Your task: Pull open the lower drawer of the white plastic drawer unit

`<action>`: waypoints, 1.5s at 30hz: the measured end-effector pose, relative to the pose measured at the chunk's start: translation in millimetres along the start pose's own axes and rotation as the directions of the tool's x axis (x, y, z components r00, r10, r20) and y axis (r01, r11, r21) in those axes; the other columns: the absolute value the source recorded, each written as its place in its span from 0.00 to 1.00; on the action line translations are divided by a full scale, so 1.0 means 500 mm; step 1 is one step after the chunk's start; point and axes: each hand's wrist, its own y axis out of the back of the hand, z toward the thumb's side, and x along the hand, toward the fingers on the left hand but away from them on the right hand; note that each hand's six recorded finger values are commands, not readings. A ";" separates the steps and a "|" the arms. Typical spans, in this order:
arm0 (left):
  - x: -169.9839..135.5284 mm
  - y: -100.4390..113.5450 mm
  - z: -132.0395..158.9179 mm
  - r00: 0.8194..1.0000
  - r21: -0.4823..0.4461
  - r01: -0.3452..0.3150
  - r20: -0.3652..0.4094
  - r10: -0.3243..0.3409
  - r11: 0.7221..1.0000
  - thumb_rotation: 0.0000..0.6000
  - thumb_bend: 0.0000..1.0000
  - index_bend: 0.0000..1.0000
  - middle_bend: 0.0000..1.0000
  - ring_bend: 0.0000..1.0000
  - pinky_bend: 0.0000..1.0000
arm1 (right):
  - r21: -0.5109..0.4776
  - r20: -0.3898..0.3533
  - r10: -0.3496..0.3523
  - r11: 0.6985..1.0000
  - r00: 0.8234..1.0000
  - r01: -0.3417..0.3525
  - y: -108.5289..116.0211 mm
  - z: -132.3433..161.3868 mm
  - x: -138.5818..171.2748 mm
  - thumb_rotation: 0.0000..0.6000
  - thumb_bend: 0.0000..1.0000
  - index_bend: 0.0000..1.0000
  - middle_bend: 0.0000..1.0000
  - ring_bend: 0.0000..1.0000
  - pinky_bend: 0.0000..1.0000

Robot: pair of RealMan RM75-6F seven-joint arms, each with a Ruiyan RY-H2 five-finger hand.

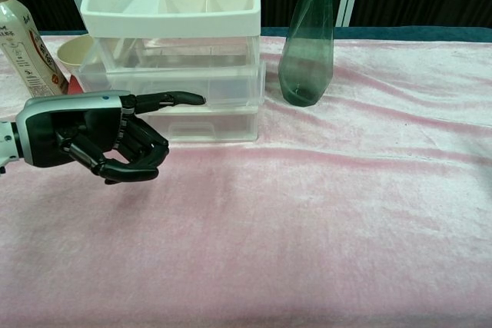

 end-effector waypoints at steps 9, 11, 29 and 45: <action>-0.009 -0.009 -0.001 1.000 0.009 0.011 0.001 -0.011 1.000 1.00 0.32 0.02 0.69 0.70 0.77 | 0.000 -0.002 0.001 1.000 1.000 -0.001 0.000 0.001 0.000 1.00 0.10 0.15 0.11 0.19 0.21; -0.011 -0.011 -0.001 1.000 0.011 0.015 0.001 -0.015 1.000 1.00 0.31 0.02 0.69 0.70 0.77 | -0.002 -0.001 0.001 1.000 1.000 -0.001 -0.001 0.001 0.000 1.00 0.10 0.15 0.11 0.19 0.21; -0.026 -0.030 0.002 0.999 0.028 0.044 0.007 -0.044 0.999 1.00 0.32 0.02 0.69 0.70 0.77 | -0.002 0.000 0.003 1.000 1.000 -0.003 -0.001 0.001 0.000 1.00 0.10 0.15 0.11 0.19 0.20; -0.036 -0.056 0.004 0.996 0.054 0.086 0.011 -0.087 0.995 1.00 0.31 0.01 0.69 0.70 0.76 | -0.003 0.003 0.004 1.000 1.000 -0.004 -0.001 0.000 0.000 1.00 0.10 0.15 0.11 0.19 0.21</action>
